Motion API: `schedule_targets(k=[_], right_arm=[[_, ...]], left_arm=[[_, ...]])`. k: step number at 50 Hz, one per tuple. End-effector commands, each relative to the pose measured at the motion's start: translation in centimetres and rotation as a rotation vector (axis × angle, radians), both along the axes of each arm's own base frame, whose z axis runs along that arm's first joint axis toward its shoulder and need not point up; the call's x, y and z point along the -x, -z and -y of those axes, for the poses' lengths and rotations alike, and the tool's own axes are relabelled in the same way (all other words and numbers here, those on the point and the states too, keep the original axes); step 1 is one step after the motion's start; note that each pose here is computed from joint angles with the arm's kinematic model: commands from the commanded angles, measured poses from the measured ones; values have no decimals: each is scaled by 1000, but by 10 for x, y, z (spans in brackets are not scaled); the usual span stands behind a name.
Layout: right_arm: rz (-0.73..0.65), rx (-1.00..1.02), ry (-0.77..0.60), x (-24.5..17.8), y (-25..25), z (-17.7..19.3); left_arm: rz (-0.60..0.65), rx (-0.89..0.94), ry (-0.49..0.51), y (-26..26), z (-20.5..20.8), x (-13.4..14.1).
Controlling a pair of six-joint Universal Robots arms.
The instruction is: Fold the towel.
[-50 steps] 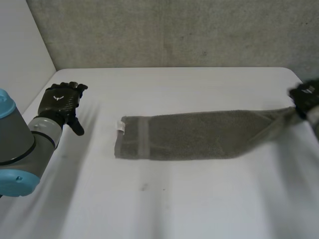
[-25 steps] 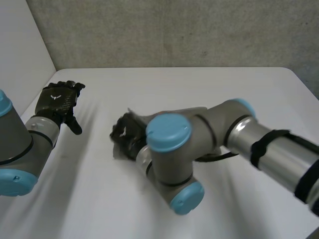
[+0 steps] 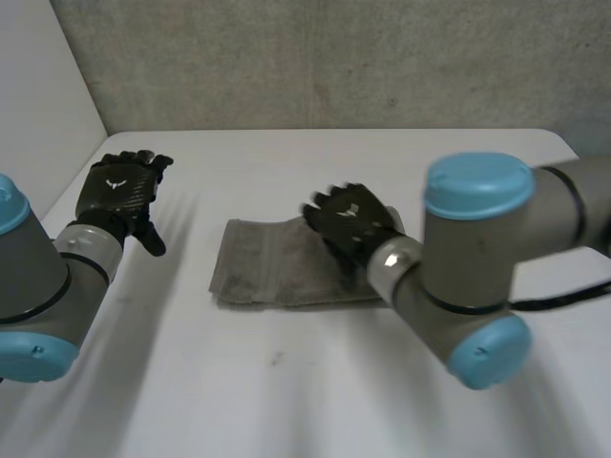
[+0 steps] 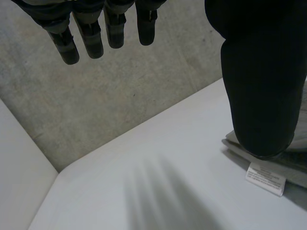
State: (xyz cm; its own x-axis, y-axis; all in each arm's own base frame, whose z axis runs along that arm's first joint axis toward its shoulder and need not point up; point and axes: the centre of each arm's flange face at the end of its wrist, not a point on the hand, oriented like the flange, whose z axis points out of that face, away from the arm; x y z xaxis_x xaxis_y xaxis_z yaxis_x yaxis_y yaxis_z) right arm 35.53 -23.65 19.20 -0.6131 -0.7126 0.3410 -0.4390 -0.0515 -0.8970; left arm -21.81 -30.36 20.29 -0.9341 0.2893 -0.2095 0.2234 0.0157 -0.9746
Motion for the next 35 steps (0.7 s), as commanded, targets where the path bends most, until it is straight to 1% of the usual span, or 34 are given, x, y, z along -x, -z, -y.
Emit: schedule_targets(k=[1,7,12,27,32,34,35], right_arm=[[-14,-66,114,50,46,23],[25,-42,152,68,66,39],[28,-44,183,76,77,48],[24,-69,238,92,84,58],[89,-124,228,90,85,56],[154,-167,208,87,84,55],[154,-167,208,87,84,55]], left_arm=[[0,3,25,0,-5,8],[-1,14,34,0,-6,11],[1,8,39,2,-8,12],[-1,14,42,3,-9,13],[-1,12,42,4,-10,13],[-1,12,42,4,-11,13],[-1,12,42,4,-11,13]])
